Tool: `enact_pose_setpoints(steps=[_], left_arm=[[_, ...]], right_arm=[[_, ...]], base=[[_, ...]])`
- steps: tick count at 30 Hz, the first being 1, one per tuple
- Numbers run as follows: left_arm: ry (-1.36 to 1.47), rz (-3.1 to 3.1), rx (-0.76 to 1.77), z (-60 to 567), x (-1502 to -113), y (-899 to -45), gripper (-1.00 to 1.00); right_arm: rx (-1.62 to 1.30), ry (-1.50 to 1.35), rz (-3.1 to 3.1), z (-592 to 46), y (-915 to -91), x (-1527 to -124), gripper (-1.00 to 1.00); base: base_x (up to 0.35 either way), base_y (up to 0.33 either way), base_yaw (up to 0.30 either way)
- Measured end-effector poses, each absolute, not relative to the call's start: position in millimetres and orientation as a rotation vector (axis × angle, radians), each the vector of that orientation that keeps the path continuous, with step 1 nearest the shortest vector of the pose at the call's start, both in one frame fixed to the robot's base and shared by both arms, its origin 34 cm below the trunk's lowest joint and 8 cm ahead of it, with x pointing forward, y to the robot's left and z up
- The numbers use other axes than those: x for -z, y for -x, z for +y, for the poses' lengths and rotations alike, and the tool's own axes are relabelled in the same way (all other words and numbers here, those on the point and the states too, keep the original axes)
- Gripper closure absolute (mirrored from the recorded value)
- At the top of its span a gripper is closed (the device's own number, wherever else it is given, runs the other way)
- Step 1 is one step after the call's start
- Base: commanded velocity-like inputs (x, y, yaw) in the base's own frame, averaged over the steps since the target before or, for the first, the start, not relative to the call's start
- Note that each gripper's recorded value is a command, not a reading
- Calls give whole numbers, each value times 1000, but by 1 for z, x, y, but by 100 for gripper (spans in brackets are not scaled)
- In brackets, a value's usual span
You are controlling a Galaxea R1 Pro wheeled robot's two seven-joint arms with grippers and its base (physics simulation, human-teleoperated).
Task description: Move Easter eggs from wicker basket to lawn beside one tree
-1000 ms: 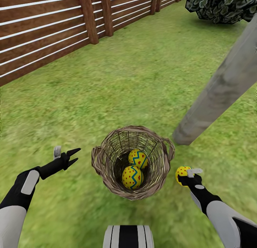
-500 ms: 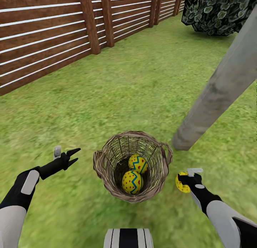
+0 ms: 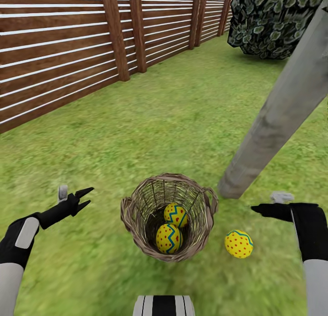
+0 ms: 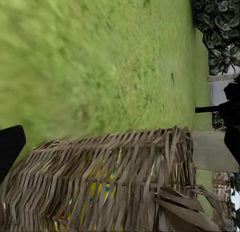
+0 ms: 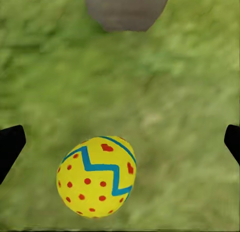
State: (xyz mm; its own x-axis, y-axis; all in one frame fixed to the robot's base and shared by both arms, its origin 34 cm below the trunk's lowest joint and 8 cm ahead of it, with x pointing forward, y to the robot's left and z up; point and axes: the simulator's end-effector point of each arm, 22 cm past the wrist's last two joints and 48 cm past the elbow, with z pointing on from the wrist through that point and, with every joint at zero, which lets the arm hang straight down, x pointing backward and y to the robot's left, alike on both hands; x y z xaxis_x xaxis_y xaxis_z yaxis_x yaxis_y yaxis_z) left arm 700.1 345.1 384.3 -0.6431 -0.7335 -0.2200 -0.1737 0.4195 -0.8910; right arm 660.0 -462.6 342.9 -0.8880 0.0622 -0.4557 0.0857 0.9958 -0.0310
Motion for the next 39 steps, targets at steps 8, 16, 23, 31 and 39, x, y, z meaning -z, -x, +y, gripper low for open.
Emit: enact_pose_setpoints(steps=[8, 16, 23, 31, 39], left_arm=[[743, 2051, 1200, 347, -404, -703, -100], [758, 2041, 1208, 349, -413, -700, -100], [736, 2019, 1204, 354, -432, -702, -100], [709, 1993, 1189, 364, -456, -703, -100], [755, 1842, 1132, 432, -505, -703, -100]], right_arm=[[-496, -25, 2507, -383, -629, -429, -100], [-709, 46, 2379, -348, -630, -472, -100], [-788, 105, 2296, -315, -636, -496, -100], [-711, 295, 2380, -206, -643, -470, -100], [-485, 407, 2394, -144, -652, -468, -100]], base=[[0, 0, 0], [0, 0, 0], [0, 0, 0], [0, 0, 0], [0, 0, 0]])
